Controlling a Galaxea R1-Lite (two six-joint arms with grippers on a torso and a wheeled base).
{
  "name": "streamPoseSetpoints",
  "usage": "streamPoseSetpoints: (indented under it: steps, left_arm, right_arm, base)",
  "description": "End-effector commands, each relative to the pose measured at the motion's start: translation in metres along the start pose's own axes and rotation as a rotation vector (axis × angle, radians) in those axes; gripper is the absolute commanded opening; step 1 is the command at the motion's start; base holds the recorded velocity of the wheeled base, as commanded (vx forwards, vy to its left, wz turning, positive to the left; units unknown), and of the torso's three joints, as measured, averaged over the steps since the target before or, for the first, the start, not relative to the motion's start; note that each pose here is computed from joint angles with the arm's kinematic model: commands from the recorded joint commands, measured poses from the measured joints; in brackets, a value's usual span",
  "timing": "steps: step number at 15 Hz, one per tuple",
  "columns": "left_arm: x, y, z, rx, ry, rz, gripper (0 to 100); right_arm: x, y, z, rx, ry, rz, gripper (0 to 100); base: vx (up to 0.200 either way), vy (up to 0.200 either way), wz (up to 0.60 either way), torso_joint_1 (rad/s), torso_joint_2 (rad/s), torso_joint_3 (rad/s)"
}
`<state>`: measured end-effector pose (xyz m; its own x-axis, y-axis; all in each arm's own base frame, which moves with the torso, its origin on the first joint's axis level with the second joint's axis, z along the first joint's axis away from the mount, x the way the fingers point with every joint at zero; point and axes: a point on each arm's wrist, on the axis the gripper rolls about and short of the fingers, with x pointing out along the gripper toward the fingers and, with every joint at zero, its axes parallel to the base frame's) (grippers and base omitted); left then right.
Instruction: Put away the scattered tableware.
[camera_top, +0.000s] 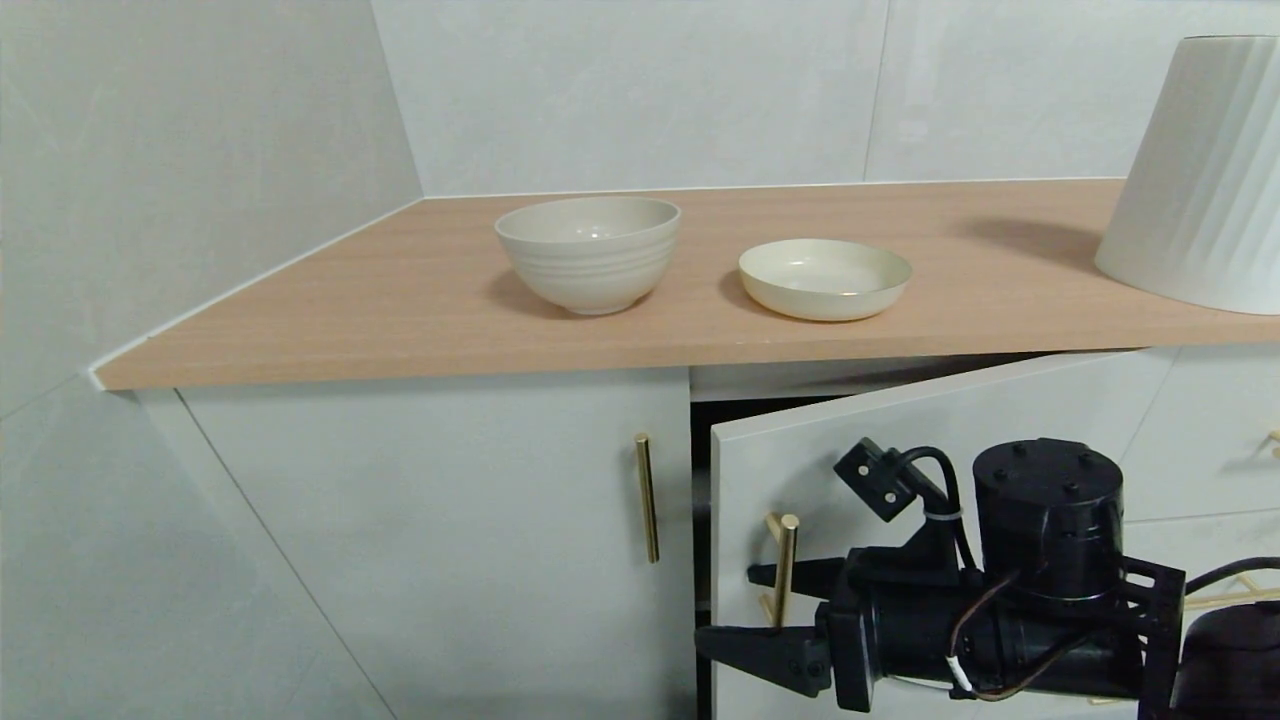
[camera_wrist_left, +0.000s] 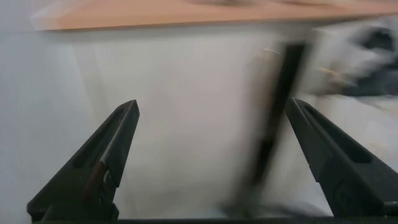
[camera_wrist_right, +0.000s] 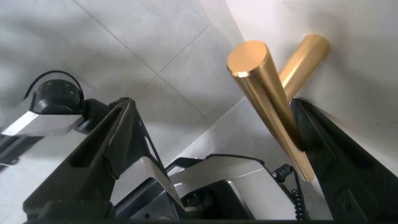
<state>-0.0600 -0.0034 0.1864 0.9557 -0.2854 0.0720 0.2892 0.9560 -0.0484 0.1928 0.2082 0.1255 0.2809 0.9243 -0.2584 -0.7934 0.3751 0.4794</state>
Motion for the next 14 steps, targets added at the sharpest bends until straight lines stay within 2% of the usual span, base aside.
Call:
streamPoseSetpoints:
  steps: [1,3,6,7,9,11,12,14]
  left_arm:
    - [0.055,0.008,0.044,-0.08,0.216,-0.179,100]
    - [0.095,0.014,0.045,-0.124,0.297,-0.297,100]
    - [0.15,0.02,0.031,-0.23,0.446,-0.554,100]
    - [0.169,0.02,0.026,-0.248,0.486,-0.598,100]
    - [0.197,0.02,0.016,-0.257,0.523,-0.63,100]
    - [0.227,0.015,-0.001,-0.266,0.573,-0.68,100]
    - [0.248,0.007,-0.014,-0.263,0.596,-0.726,100]
    - [0.268,-0.002,-0.025,-0.248,0.59,-0.771,100]
  right_arm:
    - [-0.001,0.001,-0.001,0.0,0.005,0.003,100]
    - [-0.004,0.001,-0.005,0.0,0.014,-0.001,100]
    - [-0.008,0.001,-0.009,-0.011,0.025,-0.006,100]
    - [-0.008,0.001,-0.009,-0.011,0.025,-0.006,100]
    - [-0.008,0.001,-0.01,-0.012,0.027,-0.007,100]
    - [-0.007,0.001,-0.01,-0.011,0.03,-0.007,100]
    - [-0.007,0.001,-0.011,-0.011,0.031,-0.006,100]
    - [-0.006,0.002,-0.012,-0.011,0.039,-0.001,100]
  base:
    - [0.0,0.0,0.0,0.0,0.0,0.0]
    - [0.0,0.0,0.0,0.0,0.0,0.0]
    - [0.0,0.0,0.0,0.0,0.0,0.0]
    - [0.0,0.0,0.0,0.0,0.0,0.0]
    - [0.0,0.0,0.0,0.0,0.0,0.0]
    - [0.0,0.0,0.0,0.0,0.0,0.0]
    - [0.0,0.0,0.0,0.0,0.0,0.0]
    - [0.0,0.0,0.0,0.0,0.0,0.0]
